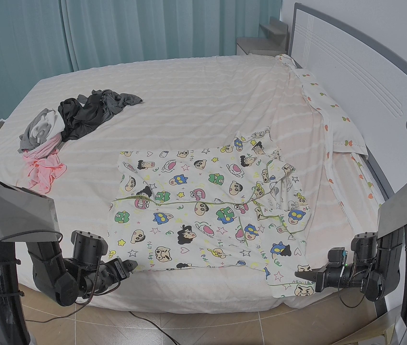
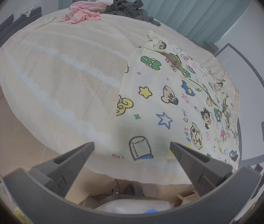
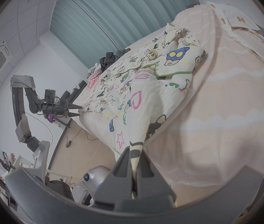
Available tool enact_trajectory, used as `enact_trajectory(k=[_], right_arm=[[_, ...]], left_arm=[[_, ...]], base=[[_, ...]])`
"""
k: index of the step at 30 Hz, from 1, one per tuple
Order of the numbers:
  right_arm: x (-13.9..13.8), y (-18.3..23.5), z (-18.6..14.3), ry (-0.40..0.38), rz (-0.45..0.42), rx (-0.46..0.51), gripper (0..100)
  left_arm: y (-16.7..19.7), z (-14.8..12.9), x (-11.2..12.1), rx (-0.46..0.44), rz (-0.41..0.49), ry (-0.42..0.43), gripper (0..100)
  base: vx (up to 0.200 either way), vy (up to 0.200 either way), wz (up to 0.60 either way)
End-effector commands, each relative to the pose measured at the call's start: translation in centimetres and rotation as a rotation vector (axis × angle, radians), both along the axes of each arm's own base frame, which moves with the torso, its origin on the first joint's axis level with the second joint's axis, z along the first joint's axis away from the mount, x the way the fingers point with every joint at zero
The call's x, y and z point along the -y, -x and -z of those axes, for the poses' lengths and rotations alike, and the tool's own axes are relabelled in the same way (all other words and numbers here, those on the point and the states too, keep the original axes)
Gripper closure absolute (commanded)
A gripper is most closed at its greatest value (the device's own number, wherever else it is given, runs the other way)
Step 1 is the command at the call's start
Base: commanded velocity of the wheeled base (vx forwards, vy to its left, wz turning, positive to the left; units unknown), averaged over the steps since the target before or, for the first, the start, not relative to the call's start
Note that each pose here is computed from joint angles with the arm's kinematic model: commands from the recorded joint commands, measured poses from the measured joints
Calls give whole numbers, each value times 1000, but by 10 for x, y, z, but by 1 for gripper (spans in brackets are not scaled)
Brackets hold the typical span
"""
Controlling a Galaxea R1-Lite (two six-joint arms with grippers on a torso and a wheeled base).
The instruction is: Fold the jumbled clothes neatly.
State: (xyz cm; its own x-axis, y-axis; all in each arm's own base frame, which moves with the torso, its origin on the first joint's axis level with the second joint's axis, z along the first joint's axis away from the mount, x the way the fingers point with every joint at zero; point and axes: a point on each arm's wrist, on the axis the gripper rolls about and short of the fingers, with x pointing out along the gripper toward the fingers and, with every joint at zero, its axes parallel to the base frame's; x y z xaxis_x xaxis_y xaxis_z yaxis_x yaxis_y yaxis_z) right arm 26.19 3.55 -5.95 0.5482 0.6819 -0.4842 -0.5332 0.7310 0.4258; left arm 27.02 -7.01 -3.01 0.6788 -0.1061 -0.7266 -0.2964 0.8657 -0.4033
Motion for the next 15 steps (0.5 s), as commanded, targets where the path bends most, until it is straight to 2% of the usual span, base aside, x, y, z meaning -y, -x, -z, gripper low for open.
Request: enact_trajectory(k=[1, 15], right_arm=[[-1, -1, -2, -1, -2, 17, 100], [0, -1, -2, -2, -2, 17, 100]], left_arm=[[-9, -1, 2, 23, -18, 22, 0], [-29, 5, 8, 61, -18, 36, 0]], base=[[0, 0, 0], [0, 0, 0]])
